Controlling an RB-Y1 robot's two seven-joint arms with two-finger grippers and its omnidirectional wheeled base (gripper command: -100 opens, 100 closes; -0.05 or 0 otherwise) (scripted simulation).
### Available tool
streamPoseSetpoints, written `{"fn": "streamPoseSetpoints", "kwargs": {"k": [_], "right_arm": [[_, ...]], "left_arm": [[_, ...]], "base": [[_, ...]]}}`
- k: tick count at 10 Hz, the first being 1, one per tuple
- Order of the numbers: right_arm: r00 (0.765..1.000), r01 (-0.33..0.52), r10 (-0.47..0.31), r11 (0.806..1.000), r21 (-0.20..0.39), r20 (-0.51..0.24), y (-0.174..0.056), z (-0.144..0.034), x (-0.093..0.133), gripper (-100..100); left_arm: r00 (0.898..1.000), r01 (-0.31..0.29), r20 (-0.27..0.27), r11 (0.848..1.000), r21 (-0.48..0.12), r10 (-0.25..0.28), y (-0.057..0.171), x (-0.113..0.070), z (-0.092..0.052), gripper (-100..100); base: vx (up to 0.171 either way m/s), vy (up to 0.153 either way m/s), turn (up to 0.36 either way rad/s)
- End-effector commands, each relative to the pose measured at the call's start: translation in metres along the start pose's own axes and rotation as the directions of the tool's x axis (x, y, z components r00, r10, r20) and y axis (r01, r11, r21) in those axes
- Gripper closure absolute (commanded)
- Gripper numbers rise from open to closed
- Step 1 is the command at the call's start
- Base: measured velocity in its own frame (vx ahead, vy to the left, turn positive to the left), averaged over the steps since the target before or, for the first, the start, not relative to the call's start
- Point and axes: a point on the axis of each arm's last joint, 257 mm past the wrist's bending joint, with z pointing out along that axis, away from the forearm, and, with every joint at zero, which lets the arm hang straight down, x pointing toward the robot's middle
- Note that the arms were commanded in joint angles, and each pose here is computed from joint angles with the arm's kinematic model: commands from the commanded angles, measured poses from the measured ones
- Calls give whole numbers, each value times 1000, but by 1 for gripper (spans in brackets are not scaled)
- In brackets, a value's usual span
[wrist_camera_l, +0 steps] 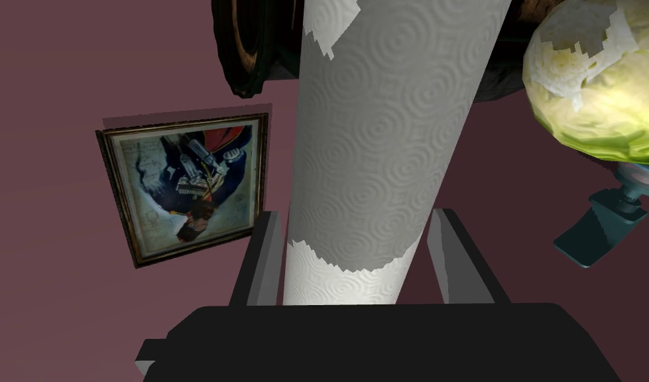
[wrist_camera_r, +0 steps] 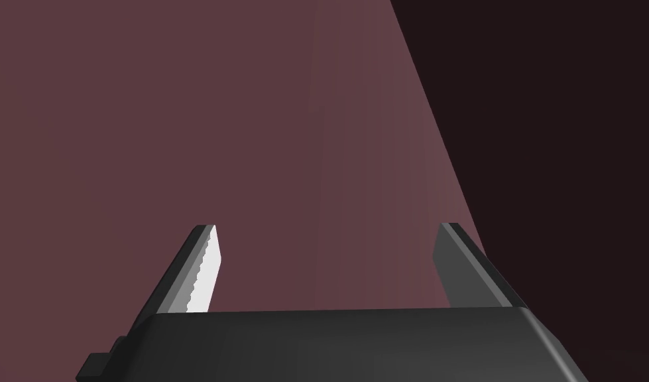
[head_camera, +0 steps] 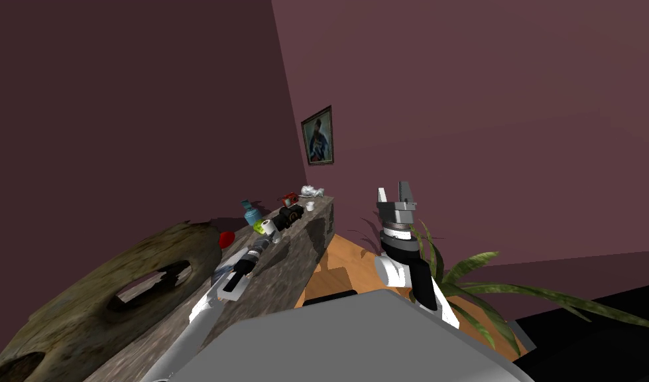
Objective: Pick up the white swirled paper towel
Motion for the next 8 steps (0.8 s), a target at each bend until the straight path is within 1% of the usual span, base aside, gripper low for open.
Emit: {"fn": "streamPoseSetpoints", "kwargs": {"k": [1, 2, 3, 5, 6, 7, 8], "right_arm": [[1000, 0, 0, 1000, 0, 0, 0, 0, 0, 0], [1000, 0, 0, 1000, 0, 0, 0, 0, 0, 0], [1000, 0, 0, 1000, 0, 0, 0, 0, 0, 0], [1000, 0, 0, 1000, 0, 0, 0, 0, 0, 0], [1000, 0, 0, 1000, 0, 0, 0, 0, 0, 0], [1000, 0, 0, 1000, 0, 0, 0, 0, 0, 0], [1000, 0, 0, 1000, 0, 0, 0, 0, 0, 0]], "left_arm": [[1000, -2, 7, 1000, 11, 2, -7, -3, 0, 100], [1000, 7, -18, 1000, -9, -8, -7, 12, -13, 100], [1000, 6, -17, 1000, -4, -6, -9, 12, -19, 100], [1000, 0, 5, 1000, 16, 0, -18, 2, -16, 100], [1000, 8, -19, 1000, -6, -8, -17, 15, -29, 100], [1000, 5, -15, 1000, 1, -5, -21, 14, -35, 100], [1000, 0, 5, 1000, 18, 0, -29, 4, -31, 100]], "base": [[0, 0, 0], [56, 18, 13], [73, 24, 9], [15, 10, 8], [46, 20, 23], [66, 29, 8], [33, 18, 8]]}}
